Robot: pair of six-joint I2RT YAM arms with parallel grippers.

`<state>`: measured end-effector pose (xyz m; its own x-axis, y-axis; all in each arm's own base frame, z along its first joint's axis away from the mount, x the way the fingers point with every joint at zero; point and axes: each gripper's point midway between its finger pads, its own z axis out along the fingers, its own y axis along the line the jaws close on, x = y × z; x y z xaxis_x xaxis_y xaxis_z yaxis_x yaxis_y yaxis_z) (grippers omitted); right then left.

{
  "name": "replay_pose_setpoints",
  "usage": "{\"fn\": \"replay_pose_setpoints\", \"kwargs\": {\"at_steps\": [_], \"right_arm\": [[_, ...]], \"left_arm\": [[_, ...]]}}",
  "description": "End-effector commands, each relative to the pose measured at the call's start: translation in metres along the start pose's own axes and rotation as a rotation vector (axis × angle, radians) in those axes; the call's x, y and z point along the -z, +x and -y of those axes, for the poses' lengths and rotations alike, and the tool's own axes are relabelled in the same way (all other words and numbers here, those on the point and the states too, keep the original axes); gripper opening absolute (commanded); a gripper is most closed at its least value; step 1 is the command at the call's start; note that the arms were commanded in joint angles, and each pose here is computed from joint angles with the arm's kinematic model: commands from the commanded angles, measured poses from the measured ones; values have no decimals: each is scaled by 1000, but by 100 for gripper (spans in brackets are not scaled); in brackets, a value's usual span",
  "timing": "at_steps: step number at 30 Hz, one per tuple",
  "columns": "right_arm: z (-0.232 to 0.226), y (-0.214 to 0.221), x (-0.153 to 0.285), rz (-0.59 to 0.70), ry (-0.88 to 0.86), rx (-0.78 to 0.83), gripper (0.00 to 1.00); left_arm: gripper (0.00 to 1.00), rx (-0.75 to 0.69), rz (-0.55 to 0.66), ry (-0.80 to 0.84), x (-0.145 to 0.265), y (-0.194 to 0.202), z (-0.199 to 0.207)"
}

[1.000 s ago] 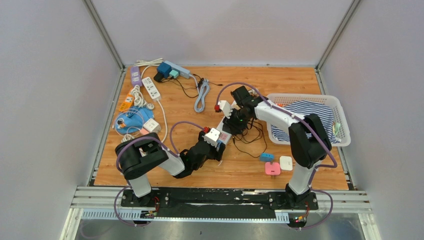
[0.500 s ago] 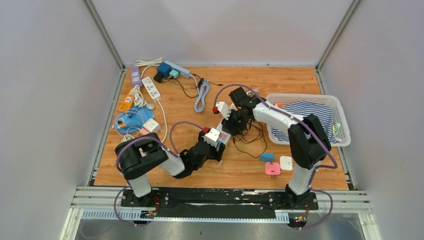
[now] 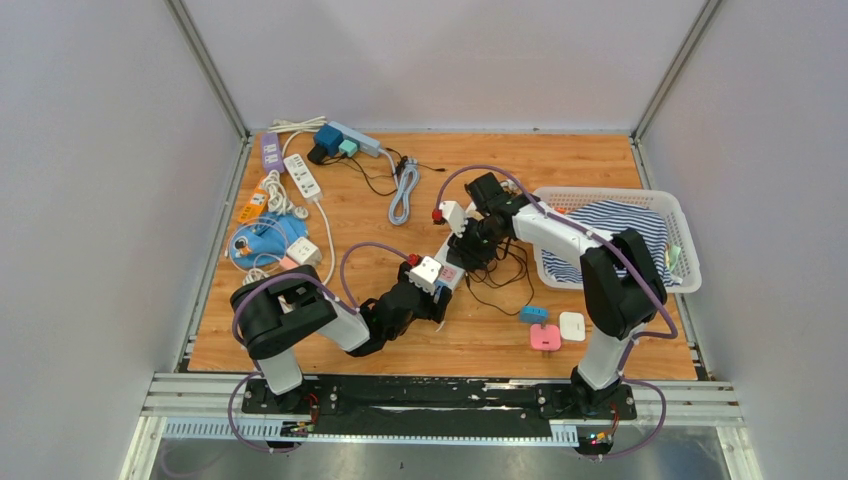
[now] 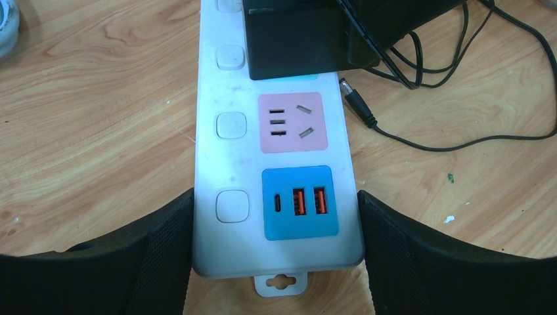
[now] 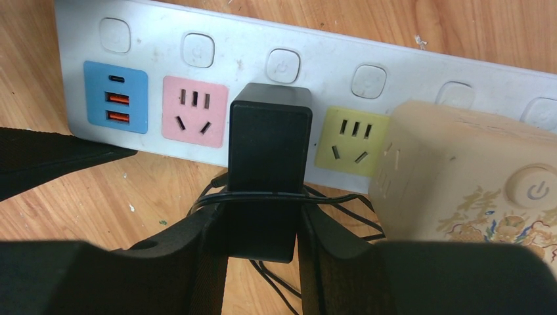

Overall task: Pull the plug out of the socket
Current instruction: Remove the plug from the socket.

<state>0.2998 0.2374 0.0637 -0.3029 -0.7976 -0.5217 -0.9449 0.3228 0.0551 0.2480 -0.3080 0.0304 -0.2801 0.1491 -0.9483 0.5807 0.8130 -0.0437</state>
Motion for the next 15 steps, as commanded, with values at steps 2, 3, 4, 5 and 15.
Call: {"fn": "replay_pose_setpoints", "kwargs": {"at_steps": [2, 3, 4, 5, 15], "right_arm": [[-85, -20, -4, 57, -285, 77, 0], [-95, -22, -7, 52, -307, 102, 0], [-103, -24, -9, 47, -321, 119, 0], [-107, -25, -11, 39, -327, 133, 0], [-40, -12, 12, 68, -139, 9, 0]], "left_arm": [[0, -46, -17, 30, -3, 6, 6], [0, -46, -18, 28, -3, 6, 6], [0, -46, -18, 27, -3, 6, 5], [0, -46, -18, 26, -3, 6, 5], [0, -47, -18, 20, -4, 6, 5]]}}
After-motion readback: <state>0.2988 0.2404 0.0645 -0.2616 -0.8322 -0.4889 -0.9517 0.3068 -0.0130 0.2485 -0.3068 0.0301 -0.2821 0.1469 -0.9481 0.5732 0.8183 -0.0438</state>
